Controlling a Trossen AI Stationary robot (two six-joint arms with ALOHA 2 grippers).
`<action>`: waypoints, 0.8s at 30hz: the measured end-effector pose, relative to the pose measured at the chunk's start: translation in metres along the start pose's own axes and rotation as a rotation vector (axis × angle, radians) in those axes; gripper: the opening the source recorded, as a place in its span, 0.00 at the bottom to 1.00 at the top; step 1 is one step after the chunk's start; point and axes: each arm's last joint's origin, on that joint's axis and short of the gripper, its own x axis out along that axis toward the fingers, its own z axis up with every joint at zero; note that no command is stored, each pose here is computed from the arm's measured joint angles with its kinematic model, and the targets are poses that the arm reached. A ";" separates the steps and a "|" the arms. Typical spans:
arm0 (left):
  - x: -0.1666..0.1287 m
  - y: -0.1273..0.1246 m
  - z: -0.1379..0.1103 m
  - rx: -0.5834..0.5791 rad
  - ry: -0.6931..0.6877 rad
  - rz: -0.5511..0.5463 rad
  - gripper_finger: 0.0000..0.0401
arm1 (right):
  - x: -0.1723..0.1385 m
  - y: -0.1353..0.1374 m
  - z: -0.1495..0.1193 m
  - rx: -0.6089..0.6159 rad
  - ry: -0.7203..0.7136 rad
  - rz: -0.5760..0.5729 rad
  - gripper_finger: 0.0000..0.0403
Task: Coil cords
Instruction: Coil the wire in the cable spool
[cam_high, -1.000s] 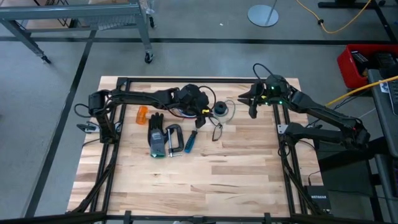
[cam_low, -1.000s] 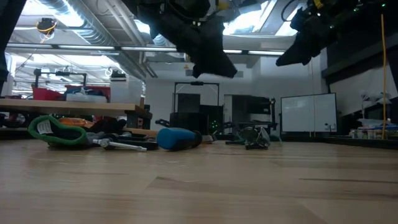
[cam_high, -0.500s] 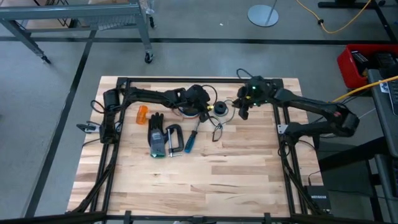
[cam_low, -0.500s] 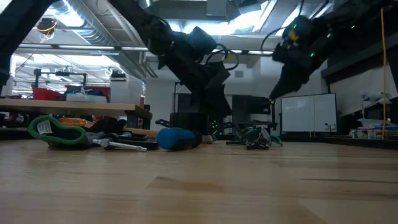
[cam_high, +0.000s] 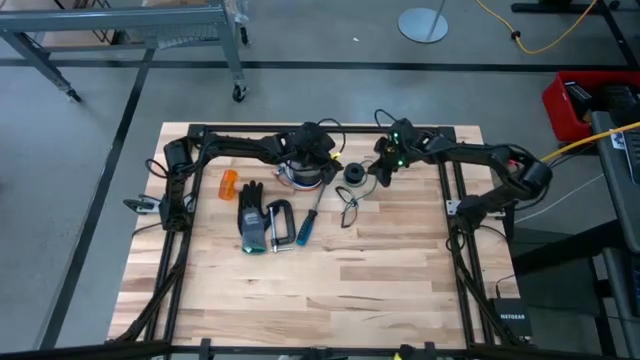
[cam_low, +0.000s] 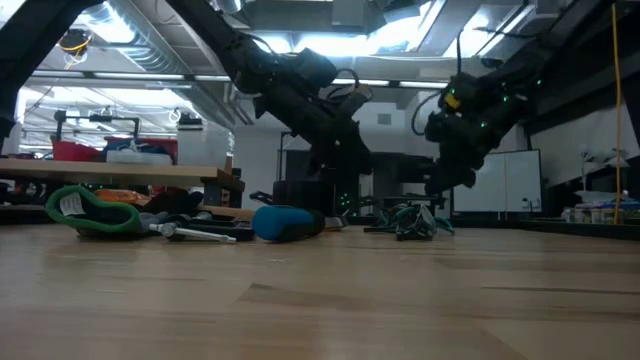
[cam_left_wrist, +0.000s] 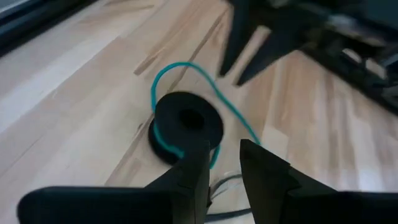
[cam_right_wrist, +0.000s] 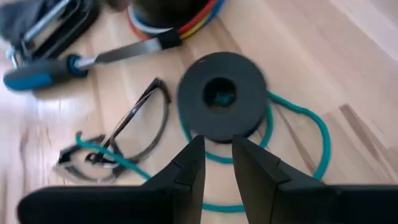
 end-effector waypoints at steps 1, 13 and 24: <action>0.000 -0.001 0.000 0.003 -0.004 -0.004 0.20 | 0.000 -0.005 -0.001 0.029 -0.006 0.009 0.21; 0.002 -0.009 -0.003 0.057 0.007 -0.019 0.20 | 0.010 -0.039 -0.004 0.347 -0.068 0.150 0.21; 0.002 -0.010 -0.003 0.077 0.011 -0.020 0.20 | 0.019 -0.042 -0.009 0.498 -0.027 0.139 0.21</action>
